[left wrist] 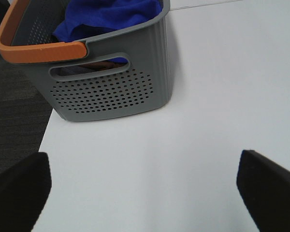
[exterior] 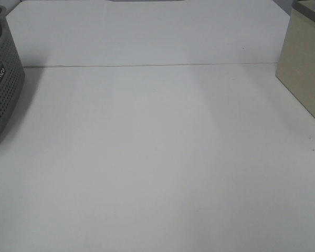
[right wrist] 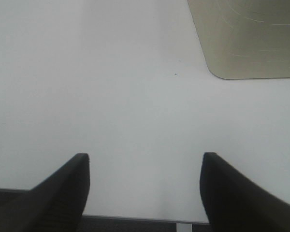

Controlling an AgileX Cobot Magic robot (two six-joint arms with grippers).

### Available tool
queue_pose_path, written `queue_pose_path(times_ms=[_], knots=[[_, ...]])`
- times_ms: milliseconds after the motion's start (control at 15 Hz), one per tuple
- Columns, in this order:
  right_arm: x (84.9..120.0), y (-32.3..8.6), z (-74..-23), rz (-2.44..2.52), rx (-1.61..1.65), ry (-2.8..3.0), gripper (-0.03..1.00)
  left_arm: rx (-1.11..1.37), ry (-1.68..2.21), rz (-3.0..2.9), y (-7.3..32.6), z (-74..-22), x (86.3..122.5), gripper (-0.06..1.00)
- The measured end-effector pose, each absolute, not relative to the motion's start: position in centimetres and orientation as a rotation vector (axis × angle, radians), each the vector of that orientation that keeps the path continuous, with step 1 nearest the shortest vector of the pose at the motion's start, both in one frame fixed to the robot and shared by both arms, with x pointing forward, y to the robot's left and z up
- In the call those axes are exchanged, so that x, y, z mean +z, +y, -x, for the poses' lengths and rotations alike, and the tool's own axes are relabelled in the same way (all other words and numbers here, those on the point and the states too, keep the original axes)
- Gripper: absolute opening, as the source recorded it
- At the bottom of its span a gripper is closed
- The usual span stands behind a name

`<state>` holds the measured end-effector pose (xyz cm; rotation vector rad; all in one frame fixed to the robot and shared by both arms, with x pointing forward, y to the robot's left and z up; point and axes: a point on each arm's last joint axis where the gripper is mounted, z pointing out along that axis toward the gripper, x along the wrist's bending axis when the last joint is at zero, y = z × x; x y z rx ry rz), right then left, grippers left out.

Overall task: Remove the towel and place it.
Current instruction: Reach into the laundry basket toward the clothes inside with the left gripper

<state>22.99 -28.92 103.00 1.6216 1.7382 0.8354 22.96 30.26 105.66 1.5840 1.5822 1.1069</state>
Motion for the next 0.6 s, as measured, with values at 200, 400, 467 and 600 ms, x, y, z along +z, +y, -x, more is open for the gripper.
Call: queue_pose_path(times_ms=[200,400,467,600], knots=[[103.0,-28.92,-22.99,-1.622,0.835,1.738,0.65,1.107,1.582,-1.584,30.26,-22.96,105.66,0.99],[103.0,-28.92,-22.99,-1.622,0.835,1.738,0.65,1.107,1.582,-1.584,30.26,-22.96,105.66,0.99],[103.0,-28.92,-22.99,-1.622,0.835,1.738,0.65,1.107,1.582,-1.584,30.26,-22.96,105.66,0.99],[103.0,-28.92,-22.99,-1.622,0.835,1.738,0.65,1.107,1.582,-1.585,30.26,-22.96,105.66,0.99]])
